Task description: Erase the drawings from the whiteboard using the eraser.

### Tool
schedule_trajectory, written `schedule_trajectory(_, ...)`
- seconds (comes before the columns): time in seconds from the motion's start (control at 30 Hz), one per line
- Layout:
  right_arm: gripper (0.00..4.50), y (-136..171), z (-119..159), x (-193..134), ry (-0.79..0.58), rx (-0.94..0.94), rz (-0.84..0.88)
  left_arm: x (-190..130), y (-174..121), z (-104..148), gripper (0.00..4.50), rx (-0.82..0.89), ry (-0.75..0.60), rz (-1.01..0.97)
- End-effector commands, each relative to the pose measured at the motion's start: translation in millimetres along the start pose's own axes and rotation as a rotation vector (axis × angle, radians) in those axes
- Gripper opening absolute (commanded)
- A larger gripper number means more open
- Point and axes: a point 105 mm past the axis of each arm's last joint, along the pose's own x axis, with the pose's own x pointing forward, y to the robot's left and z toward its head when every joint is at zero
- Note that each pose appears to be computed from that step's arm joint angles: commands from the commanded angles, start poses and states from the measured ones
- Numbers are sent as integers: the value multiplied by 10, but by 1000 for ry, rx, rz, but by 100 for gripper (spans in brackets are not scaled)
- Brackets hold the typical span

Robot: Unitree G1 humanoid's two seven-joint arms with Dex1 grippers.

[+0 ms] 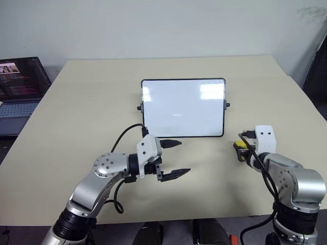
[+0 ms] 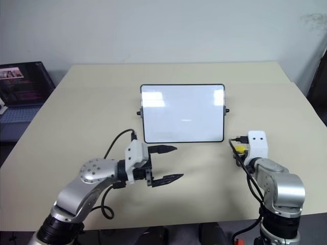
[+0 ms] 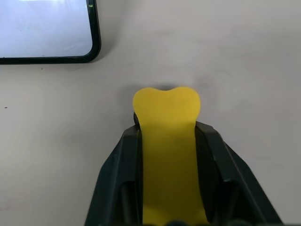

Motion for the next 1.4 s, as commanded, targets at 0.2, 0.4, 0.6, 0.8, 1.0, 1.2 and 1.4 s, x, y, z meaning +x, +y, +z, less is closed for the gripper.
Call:
schedule_trajectory(0.2, 448, -10, 70, -16, -38, -16, -9, -18, 21, 71, 450, 20, -21, 2)
schedule_trajectory(0.4, 448, -4, 111, -23, -52, -6, -9, -26, 37, 78, 450, 24, -20, 4)
schedule_trajectory(0.6, 448, 84, 358, -136, -114, 56, 11, -110, 80, 205, 450, 1, -54, 51)
schedule_trajectory(0.8, 448, -6, 673, -298, -258, 27, -42, -374, 429, 278, 450, -3, -60, 346)
schedule_trajectory(1.0, 448, -277, 538, -492, -429, -118, -147, -640, 565, 115, 450, -71, -54, 746)
schedule_trajectory(1.2, 448, -294, 114, -740, -579, -206, -140, -877, 298, -186, 450, -85, 23, 990)
schedule_trajectory(1.4, 448, -311, -470, -830, -561, -250, -149, -1310, -13, -497, 450, -62, 141, 1243)
